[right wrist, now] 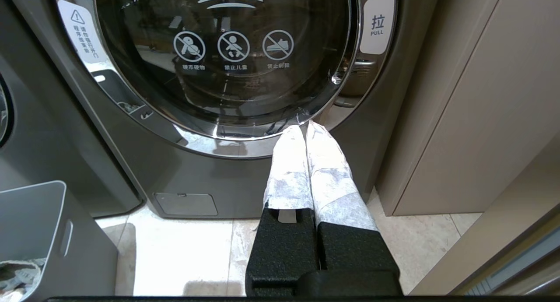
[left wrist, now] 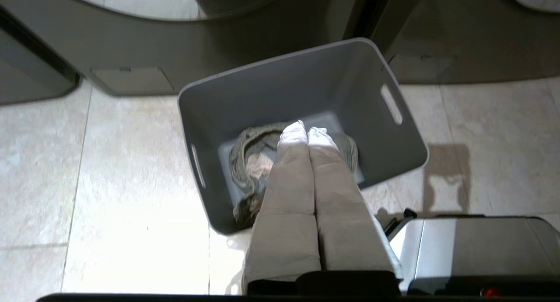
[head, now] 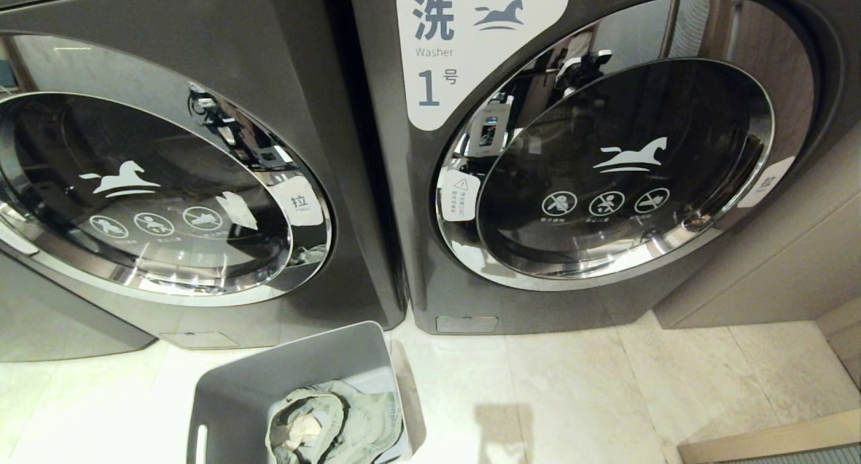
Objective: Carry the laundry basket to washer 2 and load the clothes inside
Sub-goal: Open the lid of the washing machine
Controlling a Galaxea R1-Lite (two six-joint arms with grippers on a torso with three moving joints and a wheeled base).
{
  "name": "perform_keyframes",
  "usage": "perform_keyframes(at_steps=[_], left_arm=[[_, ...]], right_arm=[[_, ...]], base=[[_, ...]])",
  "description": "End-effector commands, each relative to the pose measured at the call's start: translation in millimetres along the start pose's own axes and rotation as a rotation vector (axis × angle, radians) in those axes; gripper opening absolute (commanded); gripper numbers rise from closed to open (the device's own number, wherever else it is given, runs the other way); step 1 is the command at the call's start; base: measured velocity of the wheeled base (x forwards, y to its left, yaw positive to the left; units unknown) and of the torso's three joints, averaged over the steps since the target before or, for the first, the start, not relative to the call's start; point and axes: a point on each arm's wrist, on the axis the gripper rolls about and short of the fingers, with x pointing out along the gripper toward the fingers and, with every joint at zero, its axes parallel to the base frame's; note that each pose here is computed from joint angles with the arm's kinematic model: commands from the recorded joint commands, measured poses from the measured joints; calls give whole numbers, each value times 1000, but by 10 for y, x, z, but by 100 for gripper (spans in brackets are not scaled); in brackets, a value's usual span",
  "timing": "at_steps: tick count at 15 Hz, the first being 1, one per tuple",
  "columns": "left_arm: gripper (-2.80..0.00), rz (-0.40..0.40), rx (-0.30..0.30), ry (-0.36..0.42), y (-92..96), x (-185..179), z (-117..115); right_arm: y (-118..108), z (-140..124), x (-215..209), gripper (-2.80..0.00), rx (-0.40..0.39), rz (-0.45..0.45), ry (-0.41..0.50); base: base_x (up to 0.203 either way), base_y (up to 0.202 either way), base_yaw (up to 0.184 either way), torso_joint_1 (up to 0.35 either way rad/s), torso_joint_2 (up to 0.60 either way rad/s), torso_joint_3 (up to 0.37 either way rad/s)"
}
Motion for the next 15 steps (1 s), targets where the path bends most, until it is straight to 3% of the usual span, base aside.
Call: perform_keyframes(at_steps=[1,3,5,9,12,15], left_arm=[[-280,4,3,-106,-5,-89,-34],[-280,3,5,-198,-9,-161,-65],[-280,7,-4,-236,-9,-169,-69],[-280,20,55,-232,-8,-168,-72],[-280,51,50,-171,1,-156,-134],[-280,52,48,-164,0,-155,-140]], right_arm=[[-2,-115,6,-280,0,0,39],[-2,-115,6,-280,0,0,39],[-2,-115,6,-280,0,0,39],[-2,-115,6,-280,0,0,39],[-2,-115,6,-280,0,0,39],[-2,-115,6,-280,0,1,39]], base=[[0,0,0,0,0,0],[0,0,0,0,0,0],[0,0,0,0,0,0],[0,0,0,0,0,0],[0,0,0,0,0,0],[0,0,0,0,0,0]])
